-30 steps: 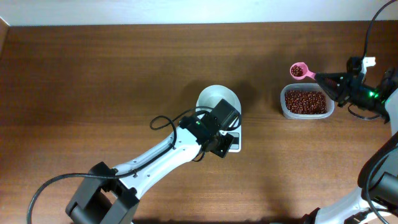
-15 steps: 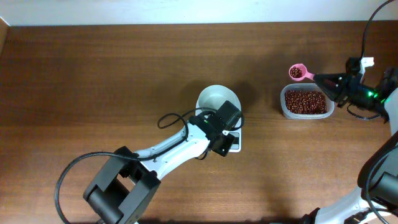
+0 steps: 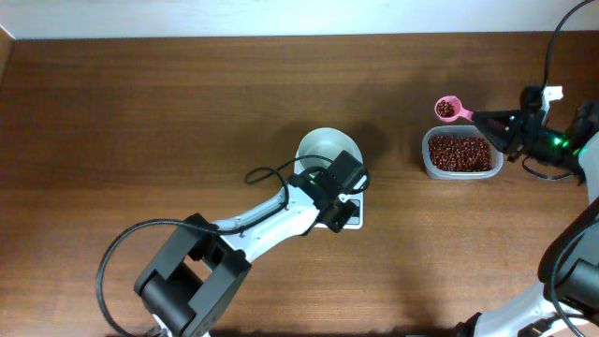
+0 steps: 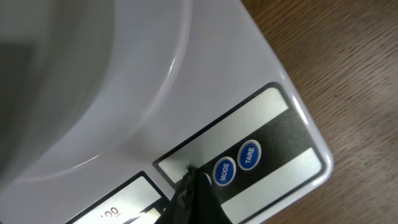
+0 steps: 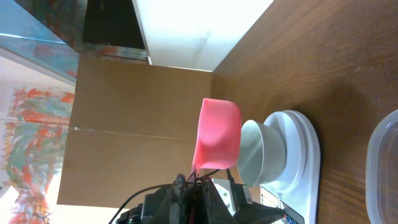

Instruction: Scoop and weigh 50g on scale

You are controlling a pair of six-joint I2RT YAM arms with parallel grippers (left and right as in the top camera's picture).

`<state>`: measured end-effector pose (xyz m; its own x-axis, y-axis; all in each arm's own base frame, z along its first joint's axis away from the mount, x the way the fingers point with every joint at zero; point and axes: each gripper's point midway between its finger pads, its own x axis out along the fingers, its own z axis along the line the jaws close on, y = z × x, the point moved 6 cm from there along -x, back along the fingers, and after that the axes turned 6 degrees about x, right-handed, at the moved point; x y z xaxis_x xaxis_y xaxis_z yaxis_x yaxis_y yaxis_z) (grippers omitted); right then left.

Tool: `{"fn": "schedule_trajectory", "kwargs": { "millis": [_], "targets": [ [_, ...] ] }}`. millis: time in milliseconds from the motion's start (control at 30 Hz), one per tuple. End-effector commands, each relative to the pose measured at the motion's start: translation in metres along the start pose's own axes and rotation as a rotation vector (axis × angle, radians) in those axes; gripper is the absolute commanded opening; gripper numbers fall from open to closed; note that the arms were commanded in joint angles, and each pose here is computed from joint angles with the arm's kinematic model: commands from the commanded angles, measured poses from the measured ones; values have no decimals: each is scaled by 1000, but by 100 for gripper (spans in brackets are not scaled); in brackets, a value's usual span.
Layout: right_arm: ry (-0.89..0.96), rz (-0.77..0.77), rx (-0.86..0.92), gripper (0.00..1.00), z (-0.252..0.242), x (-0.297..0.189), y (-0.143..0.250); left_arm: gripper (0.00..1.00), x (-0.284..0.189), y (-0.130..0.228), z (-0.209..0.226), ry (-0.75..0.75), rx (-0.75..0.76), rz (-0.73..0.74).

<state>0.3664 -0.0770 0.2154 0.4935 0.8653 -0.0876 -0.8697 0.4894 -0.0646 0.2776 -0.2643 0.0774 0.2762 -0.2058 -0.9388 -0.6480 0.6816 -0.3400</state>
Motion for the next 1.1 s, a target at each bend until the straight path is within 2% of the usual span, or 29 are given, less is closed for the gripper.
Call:
{"fn": "schedule_trajectory", "kwargs": {
  "millis": [0, 433, 1067],
  "targets": [
    [1, 14, 9, 4, -4, 5, 2, 0, 8, 4, 0, -13, 28, 20],
    [2, 14, 5, 4, -4, 5, 1, 0, 8, 1, -2, 6, 93, 4],
    [1, 14, 6, 4, -4, 5, 1, 0, 23, 20, -4, 14, 99, 108]
  ]
}}
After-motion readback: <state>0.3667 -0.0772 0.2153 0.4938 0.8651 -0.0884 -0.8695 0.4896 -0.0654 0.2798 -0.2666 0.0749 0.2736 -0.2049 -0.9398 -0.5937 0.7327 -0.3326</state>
